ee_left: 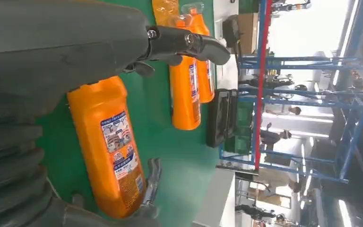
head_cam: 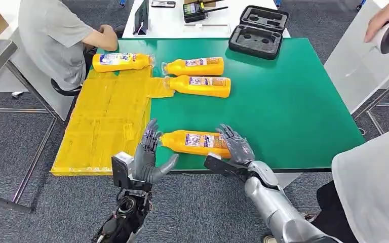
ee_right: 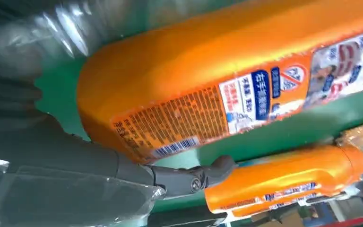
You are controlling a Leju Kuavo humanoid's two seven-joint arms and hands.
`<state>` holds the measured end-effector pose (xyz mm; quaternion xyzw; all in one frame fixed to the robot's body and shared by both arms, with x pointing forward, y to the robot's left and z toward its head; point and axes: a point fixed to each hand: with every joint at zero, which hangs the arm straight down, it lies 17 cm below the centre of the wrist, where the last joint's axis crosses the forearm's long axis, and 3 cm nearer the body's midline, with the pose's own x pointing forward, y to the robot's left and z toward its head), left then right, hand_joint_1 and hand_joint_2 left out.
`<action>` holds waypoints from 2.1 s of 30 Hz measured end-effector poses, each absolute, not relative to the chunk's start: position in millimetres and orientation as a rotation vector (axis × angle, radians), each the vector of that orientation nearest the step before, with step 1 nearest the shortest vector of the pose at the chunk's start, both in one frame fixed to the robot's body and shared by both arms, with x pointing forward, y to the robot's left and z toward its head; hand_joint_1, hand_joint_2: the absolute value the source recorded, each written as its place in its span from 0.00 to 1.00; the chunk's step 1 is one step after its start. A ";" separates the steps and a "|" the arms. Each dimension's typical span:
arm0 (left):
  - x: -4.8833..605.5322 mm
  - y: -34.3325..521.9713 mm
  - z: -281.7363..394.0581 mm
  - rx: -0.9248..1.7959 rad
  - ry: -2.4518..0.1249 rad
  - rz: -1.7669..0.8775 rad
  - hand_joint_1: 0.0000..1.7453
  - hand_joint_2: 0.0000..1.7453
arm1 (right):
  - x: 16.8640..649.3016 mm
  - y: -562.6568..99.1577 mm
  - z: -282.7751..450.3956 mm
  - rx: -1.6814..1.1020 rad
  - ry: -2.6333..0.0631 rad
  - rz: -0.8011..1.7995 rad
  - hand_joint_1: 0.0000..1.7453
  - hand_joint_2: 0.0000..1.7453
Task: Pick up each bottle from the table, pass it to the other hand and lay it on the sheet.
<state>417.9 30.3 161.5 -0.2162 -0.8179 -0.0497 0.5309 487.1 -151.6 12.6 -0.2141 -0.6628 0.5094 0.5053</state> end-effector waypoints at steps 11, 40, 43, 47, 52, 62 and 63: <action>418.1 31.5 161.6 -0.519 -1.949 -0.111 0.00 1.00 | 488.7 -147.5 10.5 -0.496 -1.574 1.258 0.00 1.00; 418.4 33.5 159.2 -0.510 -1.943 -0.101 0.00 1.00 | 501.6 -146.1 3.9 -0.395 -1.455 1.248 1.00 1.00; 418.6 33.4 159.4 -0.509 -1.943 -0.101 0.00 1.00 | 502.1 -147.3 0.7 -0.390 -1.426 1.250 1.00 1.00; 419.2 33.1 160.4 -0.509 -1.940 -0.102 0.00 1.00 | 502.3 -148.5 -0.6 -0.398 -1.416 1.249 1.00 1.00; 420.3 34.9 164.9 -0.500 -1.950 -0.093 0.00 1.00 | 493.9 -139.2 9.3 -0.287 -1.530 1.131 1.00 1.00; 427.4 65.2 191.3 -0.379 -2.039 0.055 0.00 1.00 | 486.0 -143.3 42.7 -0.173 -1.748 0.793 1.00 1.00; 427.8 67.5 194.5 -0.374 -2.048 0.066 0.00 1.00 | 486.7 -144.4 44.9 -0.175 -1.755 0.780 1.00 1.00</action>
